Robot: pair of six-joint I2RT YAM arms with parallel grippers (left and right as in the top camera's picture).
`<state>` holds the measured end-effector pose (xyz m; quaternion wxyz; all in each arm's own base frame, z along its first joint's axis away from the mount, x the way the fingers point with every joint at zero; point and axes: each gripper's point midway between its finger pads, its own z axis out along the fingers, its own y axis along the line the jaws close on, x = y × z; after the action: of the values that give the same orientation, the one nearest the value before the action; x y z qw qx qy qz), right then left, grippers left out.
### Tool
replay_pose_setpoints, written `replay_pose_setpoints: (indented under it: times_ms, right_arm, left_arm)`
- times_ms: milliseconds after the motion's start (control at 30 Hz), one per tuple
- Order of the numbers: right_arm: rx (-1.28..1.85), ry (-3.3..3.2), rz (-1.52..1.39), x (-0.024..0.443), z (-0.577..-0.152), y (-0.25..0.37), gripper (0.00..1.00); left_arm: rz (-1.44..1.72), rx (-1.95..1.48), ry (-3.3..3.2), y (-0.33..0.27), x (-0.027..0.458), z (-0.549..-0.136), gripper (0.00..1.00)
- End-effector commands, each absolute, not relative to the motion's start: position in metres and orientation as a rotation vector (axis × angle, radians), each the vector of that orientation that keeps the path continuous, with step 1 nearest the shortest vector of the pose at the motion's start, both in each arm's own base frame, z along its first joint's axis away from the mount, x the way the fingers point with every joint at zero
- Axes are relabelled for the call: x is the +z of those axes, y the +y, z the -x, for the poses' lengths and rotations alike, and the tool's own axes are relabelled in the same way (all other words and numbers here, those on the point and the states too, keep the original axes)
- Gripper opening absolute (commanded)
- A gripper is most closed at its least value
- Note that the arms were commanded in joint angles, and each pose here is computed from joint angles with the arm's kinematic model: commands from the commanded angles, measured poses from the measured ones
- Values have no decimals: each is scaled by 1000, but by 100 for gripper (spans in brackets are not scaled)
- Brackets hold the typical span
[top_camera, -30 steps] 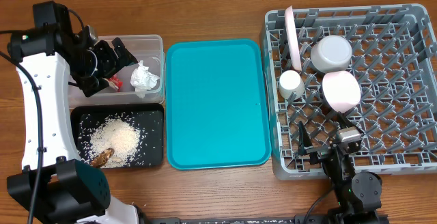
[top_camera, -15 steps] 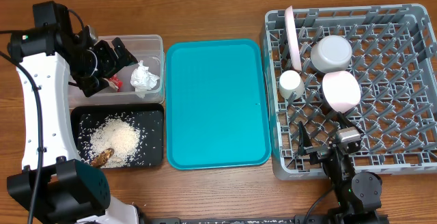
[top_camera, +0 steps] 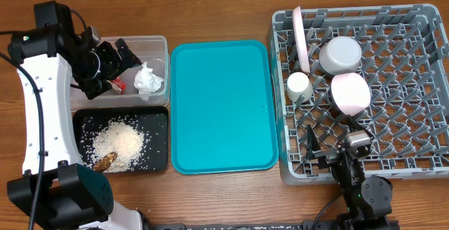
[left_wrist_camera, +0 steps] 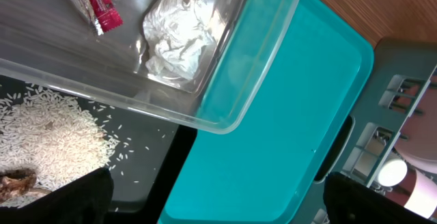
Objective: Sort waste into correct bins and load items into the dishwasher
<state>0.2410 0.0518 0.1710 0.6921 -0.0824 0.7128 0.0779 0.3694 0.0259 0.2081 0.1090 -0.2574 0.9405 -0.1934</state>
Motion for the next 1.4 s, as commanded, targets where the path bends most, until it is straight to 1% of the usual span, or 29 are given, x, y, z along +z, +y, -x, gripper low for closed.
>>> replay_pose_setpoints:
  times_ms: [0, 100, 267, 400, 567, 700, 800, 1200, 1367]
  right_arm:
    - [174, 1583, 189, 170, -241, 52, 100]
    - [173, 1583, 190, 170, -241, 52, 100]
    - [173, 1583, 190, 170, -241, 52, 100]
    - [174, 1583, 189, 170, -241, 52, 100]
    - [173, 1583, 190, 170, -241, 52, 100]
    - [173, 1583, 190, 170, -241, 52, 100]
    - [173, 1583, 190, 170, -241, 52, 100]
    - [173, 1583, 190, 170, -241, 52, 100]
    - [174, 1583, 189, 170, -241, 52, 100]
  left_arm:
    - [708, -555, 2705, 22, 232, -367, 100]
    - [644, -521, 2645, 15, 259, -356, 100]
    - [461, -475, 2550, -17, 304, -326, 100]
    - [340, -374, 2489, -32, 327, -300, 100]
    - [239, -400, 2423, -50, 345, -268, 100]
    - [241, -390, 2407, -47, 335, -250, 100]
    - [246, -360, 2355, -41, 321, -244, 100]
    - [184, -384, 1882, -35, 267, -272, 100]
    - [173, -379, 1725, -29, 240, -270, 100]
